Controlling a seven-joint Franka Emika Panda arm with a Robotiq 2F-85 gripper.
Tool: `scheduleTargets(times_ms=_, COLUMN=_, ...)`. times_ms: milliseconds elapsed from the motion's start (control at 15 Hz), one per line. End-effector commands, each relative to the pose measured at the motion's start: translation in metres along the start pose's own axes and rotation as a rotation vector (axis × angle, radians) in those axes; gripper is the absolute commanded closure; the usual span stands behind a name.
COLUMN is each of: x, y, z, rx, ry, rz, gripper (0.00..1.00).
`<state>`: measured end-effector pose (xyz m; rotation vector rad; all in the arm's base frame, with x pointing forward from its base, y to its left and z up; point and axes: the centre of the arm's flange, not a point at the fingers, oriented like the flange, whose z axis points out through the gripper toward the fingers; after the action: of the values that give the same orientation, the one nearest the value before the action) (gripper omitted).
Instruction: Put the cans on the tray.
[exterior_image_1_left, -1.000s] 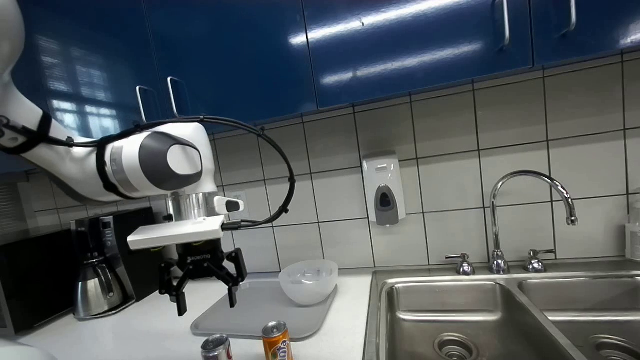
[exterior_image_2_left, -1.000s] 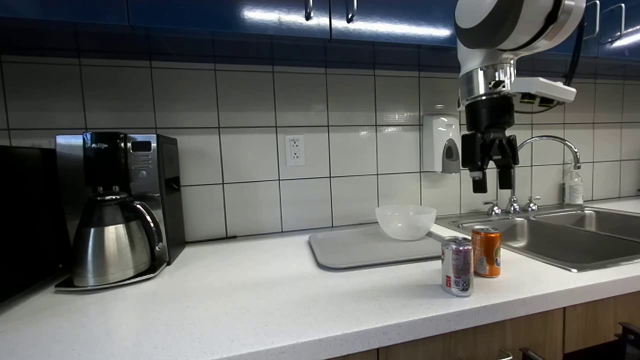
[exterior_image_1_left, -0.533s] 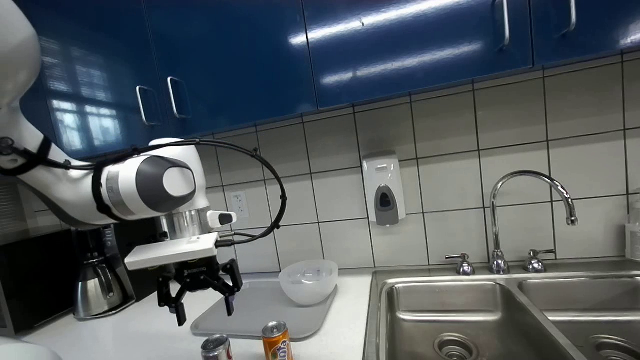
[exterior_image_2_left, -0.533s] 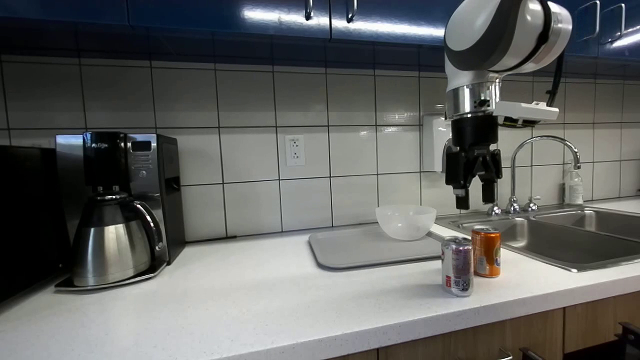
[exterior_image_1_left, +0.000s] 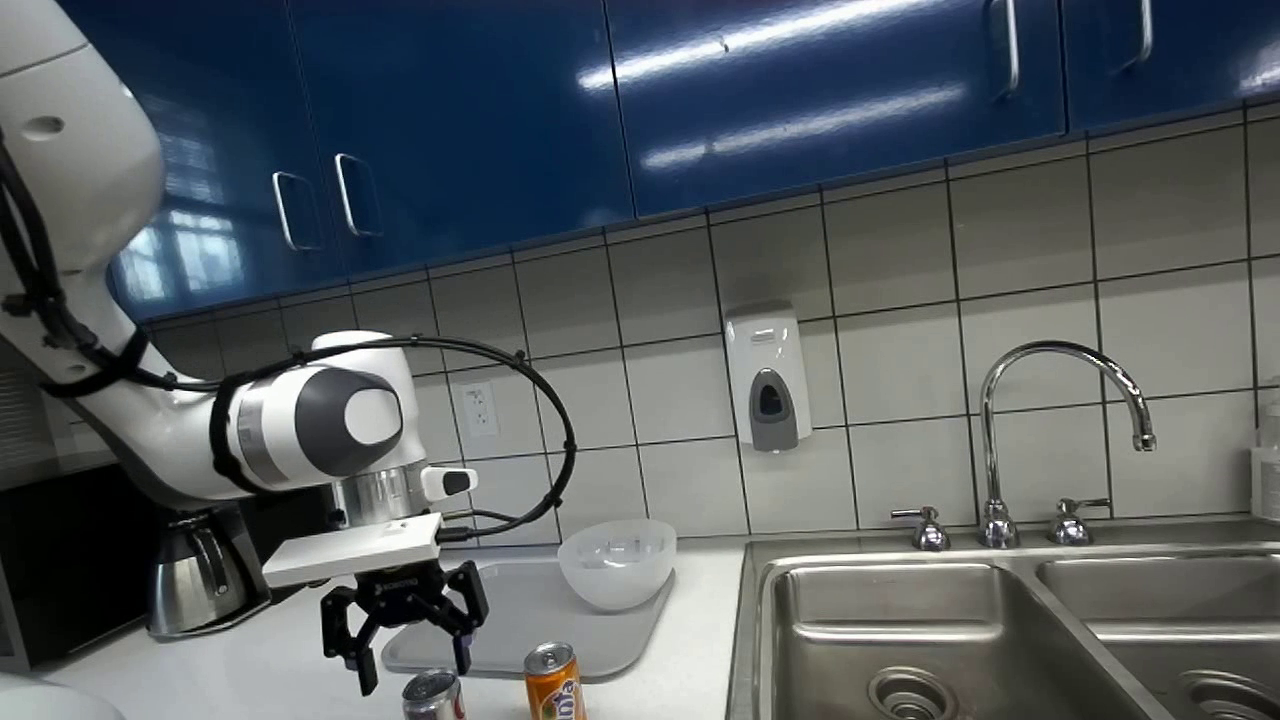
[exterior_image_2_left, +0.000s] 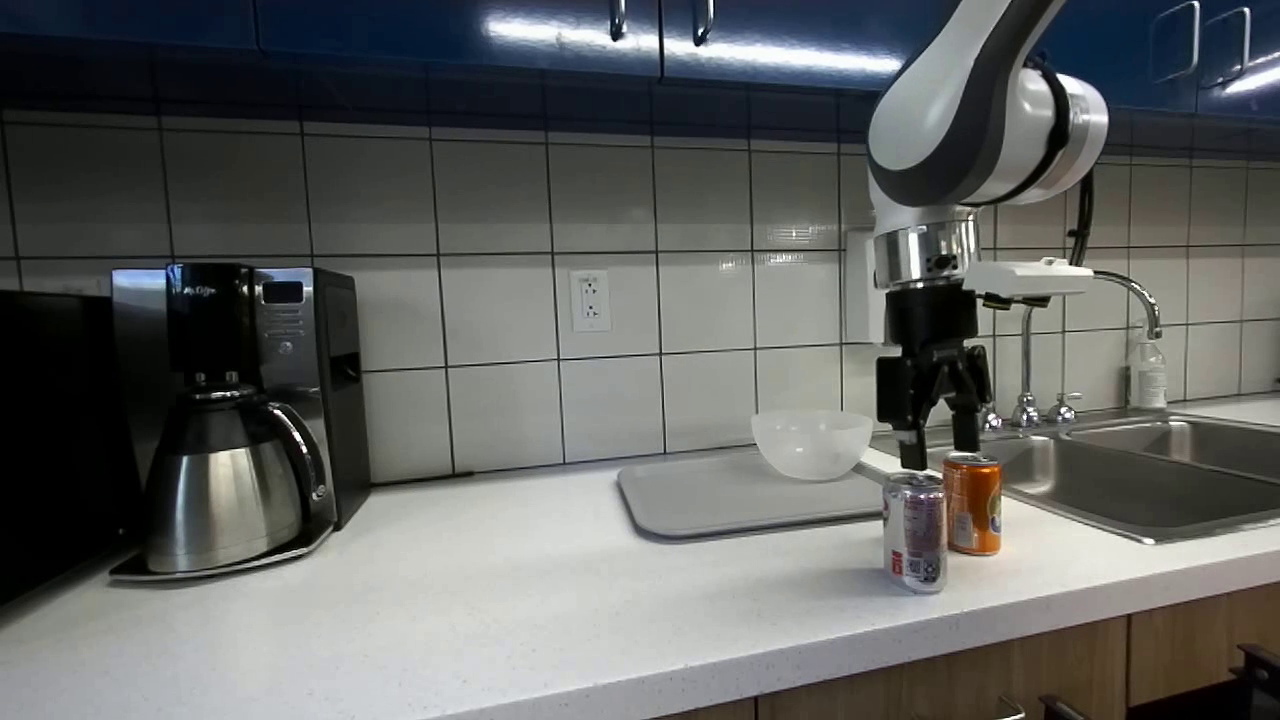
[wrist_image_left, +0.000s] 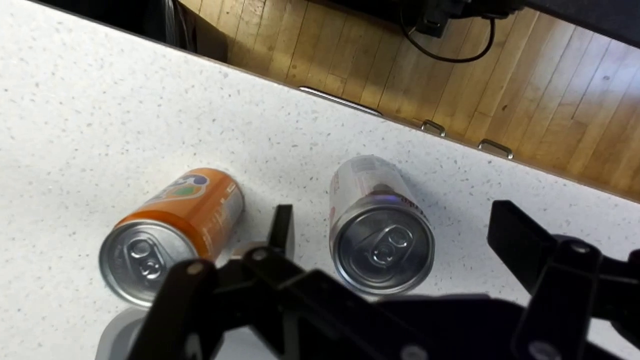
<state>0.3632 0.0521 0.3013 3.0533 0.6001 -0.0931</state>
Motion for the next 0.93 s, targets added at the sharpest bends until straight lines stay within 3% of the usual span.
scheduleTargets(times_ms=0, x=0.006, y=-0.004, z=0.023, rx=-0.014, ry=-0.004, rz=0.022, gripper=0.00)
scheduleTargets(times_ms=867, x=0.019, y=-0.004, z=0.058, rx=-0.017, ry=-0.015, rz=0.074, gripper=0.00)
